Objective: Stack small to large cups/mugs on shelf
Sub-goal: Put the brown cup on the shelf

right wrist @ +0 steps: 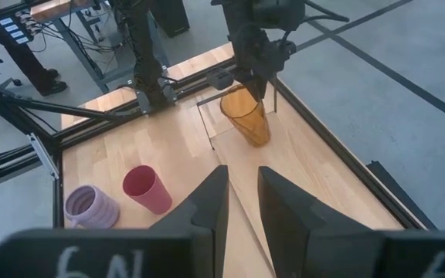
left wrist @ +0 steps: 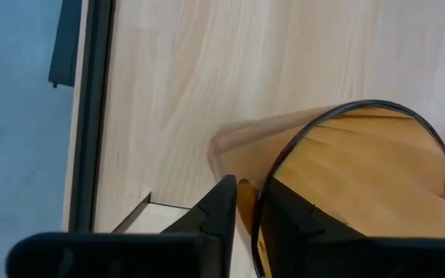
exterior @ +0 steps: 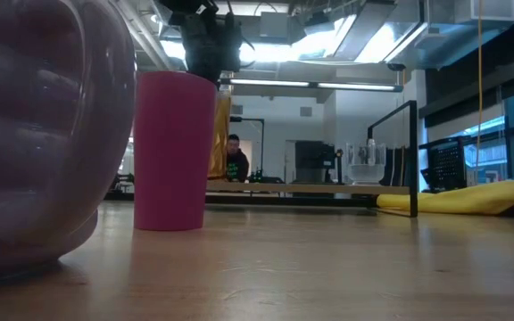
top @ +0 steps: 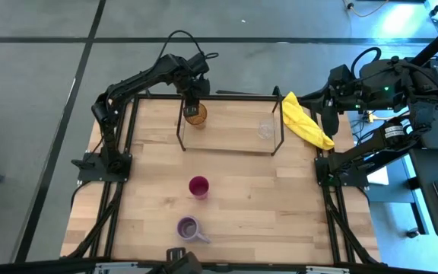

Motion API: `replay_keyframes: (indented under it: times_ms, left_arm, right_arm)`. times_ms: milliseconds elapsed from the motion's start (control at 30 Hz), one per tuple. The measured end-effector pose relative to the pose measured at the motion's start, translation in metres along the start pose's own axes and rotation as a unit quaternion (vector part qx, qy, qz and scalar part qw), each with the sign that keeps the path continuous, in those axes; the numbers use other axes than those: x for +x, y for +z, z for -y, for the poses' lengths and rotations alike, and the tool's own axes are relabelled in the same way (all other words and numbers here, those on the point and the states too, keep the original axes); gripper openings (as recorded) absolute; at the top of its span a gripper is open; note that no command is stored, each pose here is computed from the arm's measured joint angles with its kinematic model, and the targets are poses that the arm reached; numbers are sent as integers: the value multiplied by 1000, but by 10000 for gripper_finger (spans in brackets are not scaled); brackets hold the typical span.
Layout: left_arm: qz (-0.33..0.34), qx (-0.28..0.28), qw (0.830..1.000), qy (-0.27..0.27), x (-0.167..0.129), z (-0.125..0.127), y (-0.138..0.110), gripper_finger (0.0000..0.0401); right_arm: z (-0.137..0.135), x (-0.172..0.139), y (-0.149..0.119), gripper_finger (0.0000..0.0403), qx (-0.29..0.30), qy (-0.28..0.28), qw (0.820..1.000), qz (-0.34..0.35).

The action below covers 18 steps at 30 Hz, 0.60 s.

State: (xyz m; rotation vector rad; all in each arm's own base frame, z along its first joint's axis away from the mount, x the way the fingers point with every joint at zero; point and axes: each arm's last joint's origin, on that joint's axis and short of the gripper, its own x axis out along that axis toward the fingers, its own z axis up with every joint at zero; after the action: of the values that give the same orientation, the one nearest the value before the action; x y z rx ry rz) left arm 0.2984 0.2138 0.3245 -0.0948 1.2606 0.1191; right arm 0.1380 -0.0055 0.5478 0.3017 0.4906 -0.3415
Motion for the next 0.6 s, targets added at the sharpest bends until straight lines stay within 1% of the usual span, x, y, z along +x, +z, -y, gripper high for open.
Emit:
replay_keyframes:
  times_ms: [67,133,267,433,600]
  left_arm:
    - [1,-4,1000,-3,0,0,0,61]
    - [6,-8,1000,-19,0,1,0,67]
    - [-2,-9,999,-34,0,3,-2,69]
    - [-4,-7,999,-35,0,3,-3,57]
    - [-3,-9,999,-33,-1,1,-4,36]
  right_arm:
    - [0,0,0,74,0,0,1000,0]
    - [0,0,0,74,0,0,1000,0]
    - [0,0,0,74,0,0,1000,1]
    - [-1,2,1,74,-1,0,1000,1]
    - [-4,9,2,74,-4,-3,1000,-6]
